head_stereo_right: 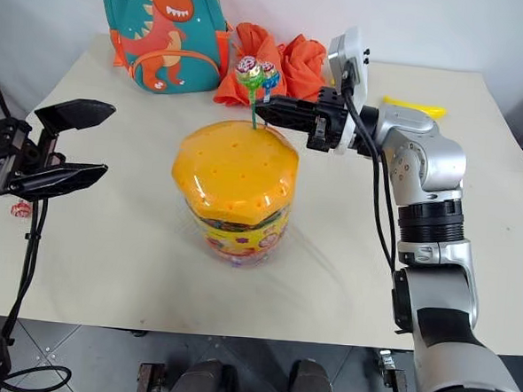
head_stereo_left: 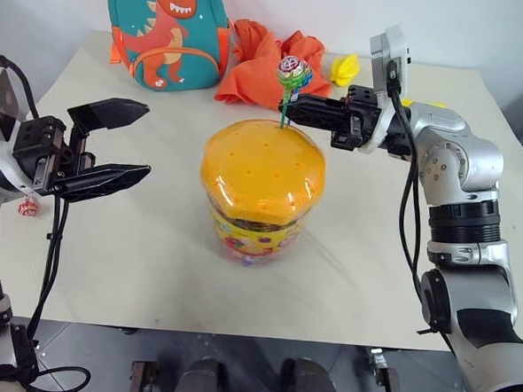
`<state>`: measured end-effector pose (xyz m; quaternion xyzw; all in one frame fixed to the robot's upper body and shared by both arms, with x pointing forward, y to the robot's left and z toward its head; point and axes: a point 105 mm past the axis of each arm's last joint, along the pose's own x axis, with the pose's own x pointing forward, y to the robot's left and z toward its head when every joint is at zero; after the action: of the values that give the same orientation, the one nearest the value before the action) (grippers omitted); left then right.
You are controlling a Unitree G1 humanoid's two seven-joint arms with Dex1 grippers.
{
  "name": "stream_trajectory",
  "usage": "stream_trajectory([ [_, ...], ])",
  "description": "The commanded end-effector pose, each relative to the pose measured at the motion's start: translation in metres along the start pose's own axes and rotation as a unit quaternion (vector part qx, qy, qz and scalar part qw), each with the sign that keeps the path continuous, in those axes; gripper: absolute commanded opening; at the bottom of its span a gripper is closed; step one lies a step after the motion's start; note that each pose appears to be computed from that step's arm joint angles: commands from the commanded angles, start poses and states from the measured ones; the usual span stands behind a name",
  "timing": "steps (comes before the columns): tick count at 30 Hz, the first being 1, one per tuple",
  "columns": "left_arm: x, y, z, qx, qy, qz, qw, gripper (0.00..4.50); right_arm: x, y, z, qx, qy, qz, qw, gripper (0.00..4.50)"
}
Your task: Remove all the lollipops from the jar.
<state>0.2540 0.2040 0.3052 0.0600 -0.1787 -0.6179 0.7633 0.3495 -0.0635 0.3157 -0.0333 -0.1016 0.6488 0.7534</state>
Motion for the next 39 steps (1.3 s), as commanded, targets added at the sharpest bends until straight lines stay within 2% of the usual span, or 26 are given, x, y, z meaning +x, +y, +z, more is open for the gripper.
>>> stream_trajectory([
  [1,0.003,-0.003,0.011,0.023,-0.008,-0.016,1.0,4.5,-0.003,0.005,0.027,-0.037,-0.026,0.004,0.999,0.01],
  [13,0.007,0.001,0.009,0.019,-0.013,-0.035,0.999,4.5,-0.011,-0.006,0.061,-0.058,-0.077,-0.049,0.994,0.01],
  [16,0.007,0.002,0.009,0.015,-0.015,-0.043,0.999,4.5,-0.031,-0.024,0.074,-0.071,-0.081,-0.119,0.987,0.01],
  [18,0.004,0.002,0.009,0.01,-0.011,-0.046,0.999,4.5,-0.056,-0.041,0.069,-0.071,-0.038,-0.193,0.978,0.01],
  [21,-0.004,0.001,0.008,0.003,0.004,-0.044,0.999,4.5,-0.082,-0.048,0.047,-0.046,0.051,-0.237,0.969,0.01],
  [23,-0.01,-0.001,0.009,-0.002,0.012,-0.042,0.999,4.5,-0.113,-0.052,0.018,-0.017,0.159,-0.281,0.946,0.01],
  [25,-0.014,-0.002,0.009,-0.004,0.015,-0.037,0.999,4.5,-0.147,-0.054,-0.001,-0.007,0.218,-0.328,0.919,0.01],
  [27,-0.016,-0.003,0.01,-0.003,0.014,-0.032,0.999,4.5,-0.167,-0.054,-0.009,0.009,0.241,-0.361,0.901,0.01],
  [31,-0.023,-0.007,0.008,-0.015,0.028,-0.008,0.999,4.5,-0.219,-0.037,-0.043,0.066,0.327,-0.418,0.845,0.01],
  [35,-0.027,-0.009,0.005,-0.016,0.036,0.004,0.999,4.5,-0.24,-0.015,-0.071,0.107,0.368,-0.427,0.819,0.01],
  [39,-0.032,-0.008,0.005,-0.012,0.049,0.015,0.999,4.5,-0.267,-0.005,-0.096,0.14,0.396,-0.473,0.774,0.01],
])
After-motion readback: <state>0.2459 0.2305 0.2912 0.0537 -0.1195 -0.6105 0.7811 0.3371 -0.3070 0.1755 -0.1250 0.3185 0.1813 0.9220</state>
